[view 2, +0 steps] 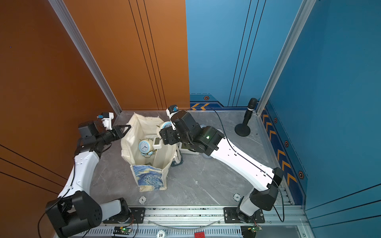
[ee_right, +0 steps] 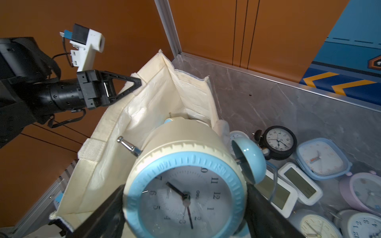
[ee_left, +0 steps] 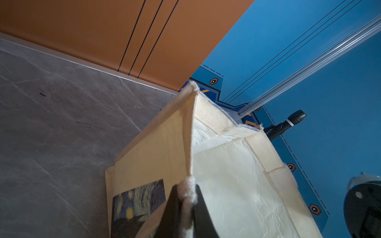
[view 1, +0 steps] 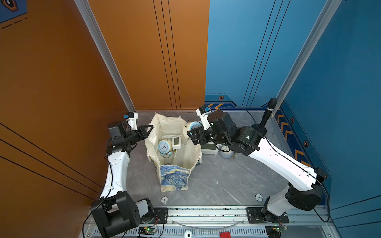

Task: Put the alarm clock into the canvas bag
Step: Place the alarm at the canvas bag.

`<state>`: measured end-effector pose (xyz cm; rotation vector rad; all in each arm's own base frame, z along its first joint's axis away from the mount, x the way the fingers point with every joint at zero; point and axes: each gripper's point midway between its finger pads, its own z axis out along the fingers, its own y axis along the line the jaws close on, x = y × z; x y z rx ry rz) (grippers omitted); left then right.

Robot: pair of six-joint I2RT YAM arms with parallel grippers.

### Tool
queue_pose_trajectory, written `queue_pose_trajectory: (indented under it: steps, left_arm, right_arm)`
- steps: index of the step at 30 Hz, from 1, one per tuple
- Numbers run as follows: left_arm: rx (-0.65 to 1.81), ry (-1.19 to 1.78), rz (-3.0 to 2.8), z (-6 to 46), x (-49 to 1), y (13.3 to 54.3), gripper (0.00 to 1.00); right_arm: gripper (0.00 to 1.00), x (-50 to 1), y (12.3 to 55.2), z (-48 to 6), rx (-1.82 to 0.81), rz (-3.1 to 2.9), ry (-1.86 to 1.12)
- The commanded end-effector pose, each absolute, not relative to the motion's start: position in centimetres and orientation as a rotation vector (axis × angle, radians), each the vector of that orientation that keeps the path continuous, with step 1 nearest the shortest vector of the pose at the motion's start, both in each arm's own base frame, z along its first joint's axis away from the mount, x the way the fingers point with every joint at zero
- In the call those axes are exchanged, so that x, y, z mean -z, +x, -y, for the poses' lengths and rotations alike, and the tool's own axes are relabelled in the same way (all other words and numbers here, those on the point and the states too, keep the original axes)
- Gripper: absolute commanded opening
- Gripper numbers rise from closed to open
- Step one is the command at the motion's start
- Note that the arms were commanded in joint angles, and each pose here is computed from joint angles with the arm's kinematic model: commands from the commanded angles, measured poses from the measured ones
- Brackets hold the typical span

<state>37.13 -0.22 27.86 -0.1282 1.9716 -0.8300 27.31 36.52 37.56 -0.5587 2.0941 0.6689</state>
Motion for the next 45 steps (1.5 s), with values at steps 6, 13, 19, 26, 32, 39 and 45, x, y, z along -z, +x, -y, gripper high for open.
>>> queue_pose_trajectory:
  steps: [6, 13, 19, 26, 32, 39, 45]
  left_arm:
    - [0.831, -0.109, -1.973, 0.6, -27.6, 37.1, 0.0]
    - [0.829, -0.11, -1.974, 0.6, -27.5, 37.1, 0.0]
    - [0.83, -0.111, -1.975, 0.6, -27.4, 37.1, 0.0]
    - [0.827, -0.11, -1.977, 0.6, -27.5, 37.1, 0.0]
    - [0.824, -0.109, -1.975, 0.6, -27.5, 37.0, 0.0]
    - [0.827, -0.109, -1.975, 0.6, -27.5, 37.0, 0.0]
    - [0.83, -0.108, -1.975, 0.6, -27.6, 37.1, 0.0]
  right_arm:
    - [0.66, -36.2, 25.1, -42.7, -0.848, -2.102, -0.717]
    - [0.66, -31.6, 23.4, -45.8, -0.921, -2.251, -0.81]
    - [0.65, -26.8, 22.0, -47.8, -0.946, -2.387, -0.873]
    - [0.65, -22.4, 20.7, -49.5, -0.973, -2.518, -0.908]
    - [0.64, -18.4, 20.0, -50.3, -0.933, -2.644, -0.953]
    - [0.64, -14.0, 19.7, -49.6, -0.783, -2.781, -0.995]
    - [0.68, -11.0, 19.8, -48.8, -0.602, -2.825, -1.057]
